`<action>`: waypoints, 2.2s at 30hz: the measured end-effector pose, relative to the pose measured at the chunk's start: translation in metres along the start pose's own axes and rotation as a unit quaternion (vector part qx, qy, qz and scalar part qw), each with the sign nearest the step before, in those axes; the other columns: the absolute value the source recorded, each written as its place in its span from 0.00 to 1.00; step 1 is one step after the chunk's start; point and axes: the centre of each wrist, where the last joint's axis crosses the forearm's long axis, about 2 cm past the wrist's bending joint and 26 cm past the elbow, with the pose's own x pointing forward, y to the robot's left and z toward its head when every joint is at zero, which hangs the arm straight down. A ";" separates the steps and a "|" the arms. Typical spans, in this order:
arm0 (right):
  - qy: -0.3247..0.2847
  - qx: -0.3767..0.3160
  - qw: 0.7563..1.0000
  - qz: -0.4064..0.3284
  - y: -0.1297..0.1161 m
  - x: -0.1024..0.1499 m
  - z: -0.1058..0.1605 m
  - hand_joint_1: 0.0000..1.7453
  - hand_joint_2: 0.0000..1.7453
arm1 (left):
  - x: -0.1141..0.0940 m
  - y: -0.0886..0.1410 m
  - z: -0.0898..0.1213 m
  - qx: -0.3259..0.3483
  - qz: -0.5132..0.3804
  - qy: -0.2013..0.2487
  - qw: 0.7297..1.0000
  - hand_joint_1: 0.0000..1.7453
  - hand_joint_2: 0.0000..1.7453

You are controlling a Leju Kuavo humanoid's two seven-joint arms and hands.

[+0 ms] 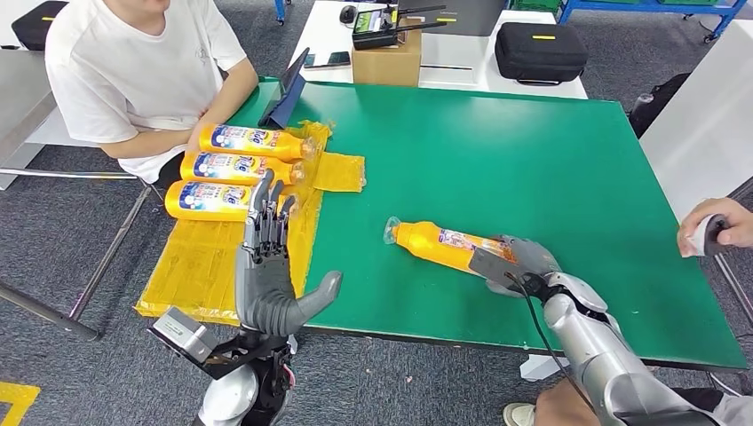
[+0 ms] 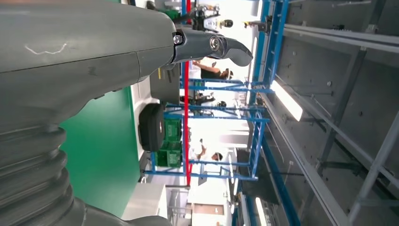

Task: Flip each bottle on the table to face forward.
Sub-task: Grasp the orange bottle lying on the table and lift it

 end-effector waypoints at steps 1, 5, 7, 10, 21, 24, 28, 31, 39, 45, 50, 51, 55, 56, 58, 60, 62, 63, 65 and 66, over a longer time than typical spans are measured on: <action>-0.012 -0.002 1.000 -0.007 0.002 -0.001 0.001 1.00 1.00 | 0.000 0.000 0.001 -0.003 0.004 0.001 1.000 0.00 1.00; -0.075 -0.051 0.994 -0.053 0.023 -0.002 0.007 1.00 1.00 | -0.001 0.002 0.006 -0.002 -0.001 0.002 1.000 0.00 1.00; -0.101 -0.093 0.986 -0.092 0.041 0.003 0.012 1.00 1.00 | -0.001 0.004 0.010 0.008 -0.013 0.004 1.000 0.00 1.00; -0.145 -0.181 0.957 -0.174 0.066 0.027 0.021 1.00 1.00 | -0.002 0.006 0.019 0.022 -0.033 0.014 0.999 0.00 1.00; -0.339 -0.405 0.756 -0.388 0.047 0.125 0.068 1.00 1.00 | -0.015 -0.001 0.055 -0.044 0.149 0.146 0.977 0.00 1.00; -0.396 -0.399 0.720 -0.407 0.031 0.146 0.076 1.00 1.00 | -0.021 -0.002 0.061 -0.081 0.172 0.158 0.969 0.00 1.00; -0.434 -0.370 0.711 -0.411 0.023 0.163 0.080 1.00 1.00 | -0.025 -0.003 0.064 -0.115 0.169 0.158 0.966 0.00 1.00; -0.437 -0.368 0.711 -0.410 0.023 0.163 0.080 1.00 1.00 | -0.025 -0.003 0.064 -0.117 0.169 0.157 0.966 0.00 1.00; -0.519 -0.157 0.793 -0.279 0.040 0.213 0.054 1.00 1.00 | -0.027 -0.009 0.053 -0.169 0.119 0.101 0.973 0.00 1.00; -0.517 -0.117 0.816 -0.232 0.059 0.223 0.047 1.00 1.00 | -0.023 -0.005 0.037 -0.121 0.066 0.078 0.987 0.00 1.00; -0.514 -0.097 0.822 -0.223 0.072 0.224 0.048 1.00 1.00 | -0.021 -0.005 0.031 -0.113 0.059 0.073 0.989 0.00 1.00; -0.514 -0.096 0.823 -0.222 0.073 0.224 0.048 1.00 1.00 | -0.021 -0.005 0.031 -0.109 0.057 0.075 0.990 0.00 1.00; -0.512 -0.098 0.826 -0.213 0.081 0.226 0.050 1.00 1.00 | -0.021 -0.005 0.026 -0.075 0.047 0.086 0.992 0.00 1.00; -0.512 -0.099 0.827 -0.211 0.082 0.226 0.051 1.00 1.00 | -0.022 -0.004 0.026 -0.065 0.046 0.090 0.993 0.00 1.00; -0.511 -0.100 0.828 -0.208 0.085 0.227 0.052 1.00 1.00 | -0.022 -0.004 0.025 -0.042 0.042 0.094 0.994 0.30 1.00; -0.511 -0.100 0.828 -0.208 0.087 0.228 0.053 1.00 1.00 | -0.023 -0.004 0.024 -0.024 0.051 0.095 0.994 0.80 1.00; -0.512 -0.099 0.827 -0.212 0.088 0.229 0.053 0.63 1.00 | -0.023 -0.005 0.024 -0.020 0.089 0.103 0.990 1.00 1.00; -0.512 -0.099 0.826 -0.214 0.089 0.228 0.053 0.38 1.00 | -0.023 -0.005 0.024 -0.022 0.118 0.109 0.987 1.00 1.00; -0.512 -0.100 0.825 -0.217 0.090 0.228 0.054 0.00 0.75 | -0.022 -0.005 0.024 -0.031 0.174 0.117 0.977 1.00 1.00; -0.513 -0.100 0.824 -0.219 0.092 0.228 0.055 0.00 0.50 | -0.022 -0.006 0.023 -0.036 0.196 0.118 0.973 1.00 1.00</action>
